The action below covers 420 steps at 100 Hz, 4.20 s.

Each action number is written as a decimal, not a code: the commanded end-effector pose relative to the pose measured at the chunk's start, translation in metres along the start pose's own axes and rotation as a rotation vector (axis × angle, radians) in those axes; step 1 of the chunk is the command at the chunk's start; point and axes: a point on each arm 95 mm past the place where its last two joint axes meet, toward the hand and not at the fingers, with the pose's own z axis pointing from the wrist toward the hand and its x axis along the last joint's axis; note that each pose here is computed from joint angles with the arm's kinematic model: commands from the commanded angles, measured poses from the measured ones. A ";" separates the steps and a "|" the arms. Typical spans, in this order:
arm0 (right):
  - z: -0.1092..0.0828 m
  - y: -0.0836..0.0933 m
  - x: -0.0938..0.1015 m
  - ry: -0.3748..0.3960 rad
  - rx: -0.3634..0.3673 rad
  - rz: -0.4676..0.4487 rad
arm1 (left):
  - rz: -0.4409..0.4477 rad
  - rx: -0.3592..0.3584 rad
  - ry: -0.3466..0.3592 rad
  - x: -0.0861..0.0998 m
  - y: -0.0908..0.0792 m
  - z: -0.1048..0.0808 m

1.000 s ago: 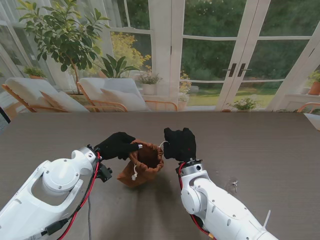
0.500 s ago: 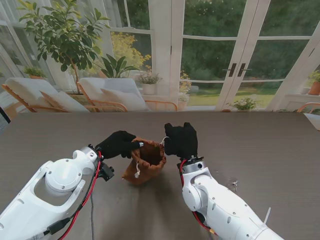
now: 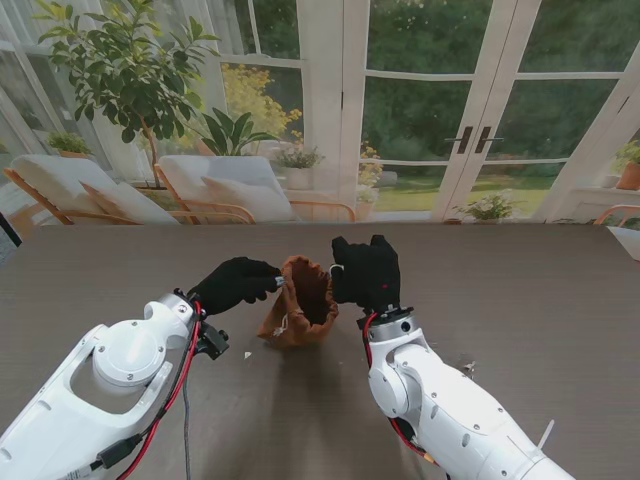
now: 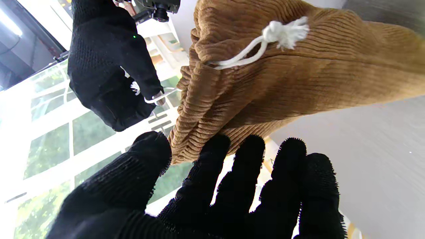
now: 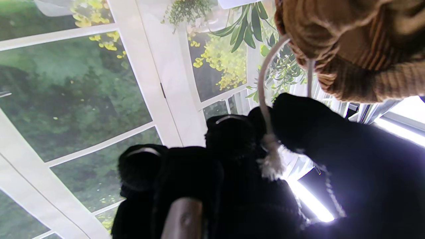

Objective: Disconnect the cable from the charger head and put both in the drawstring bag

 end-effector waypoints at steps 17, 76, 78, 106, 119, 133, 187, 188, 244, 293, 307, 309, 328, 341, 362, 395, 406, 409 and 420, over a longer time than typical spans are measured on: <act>0.005 0.006 0.005 0.003 0.007 0.001 | -0.017 0.029 -0.003 0.000 0.002 -0.008; 0.019 0.020 0.008 -0.019 0.016 -0.018 | 0.047 0.114 -0.006 0.003 0.010 -0.032; 0.020 0.021 0.008 -0.020 0.016 -0.019 | 0.049 0.118 -0.004 0.003 0.010 -0.032; 0.028 0.032 0.013 -0.022 0.045 -0.042 | 0.117 0.111 0.008 0.013 0.021 -0.040; 0.029 0.032 0.015 -0.024 0.062 -0.044 | 0.130 0.104 0.007 0.016 0.027 -0.044; 0.030 0.032 0.017 -0.029 0.078 -0.047 | 0.148 0.096 -0.013 0.017 0.033 -0.047; 0.039 0.041 0.022 -0.047 0.121 -0.042 | 0.191 -0.025 -0.136 0.013 0.063 -0.042; 0.039 0.042 0.022 -0.047 0.122 -0.041 | 0.191 -0.026 -0.137 0.013 0.063 -0.042; 0.051 0.067 0.025 -0.095 0.221 0.007 | 0.214 -0.074 -0.168 -0.001 0.073 -0.034; 0.058 0.085 0.027 -0.140 0.244 0.001 | 0.205 -0.027 -0.064 -0.010 0.072 -0.032; 0.059 0.087 0.029 -0.146 0.254 -0.004 | 0.183 -0.036 -0.050 -0.011 0.073 -0.033; 0.059 0.088 0.029 -0.147 0.256 -0.004 | 0.181 -0.037 -0.048 -0.011 0.073 -0.033; 0.060 0.092 0.032 -0.149 0.272 -0.006 | 0.163 -0.051 -0.041 -0.011 0.075 -0.031; 0.062 0.095 0.033 -0.155 0.283 -0.011 | 0.168 -0.061 -0.045 -0.011 0.076 -0.029; 0.063 0.096 0.034 -0.166 0.283 -0.015 | 0.193 -0.038 -0.041 -0.011 0.078 -0.022; 0.062 0.097 0.034 -0.182 0.281 -0.019 | 0.207 0.009 -0.022 -0.013 0.083 -0.007; 0.062 0.096 0.032 -0.184 0.280 -0.021 | 0.187 0.031 -0.021 -0.015 0.084 -0.006; 0.062 0.096 0.032 -0.185 0.281 -0.021 | 0.180 0.039 -0.019 -0.015 0.084 -0.005; 0.062 0.095 0.031 -0.189 0.282 -0.021 | 0.168 0.059 -0.021 -0.016 0.084 -0.006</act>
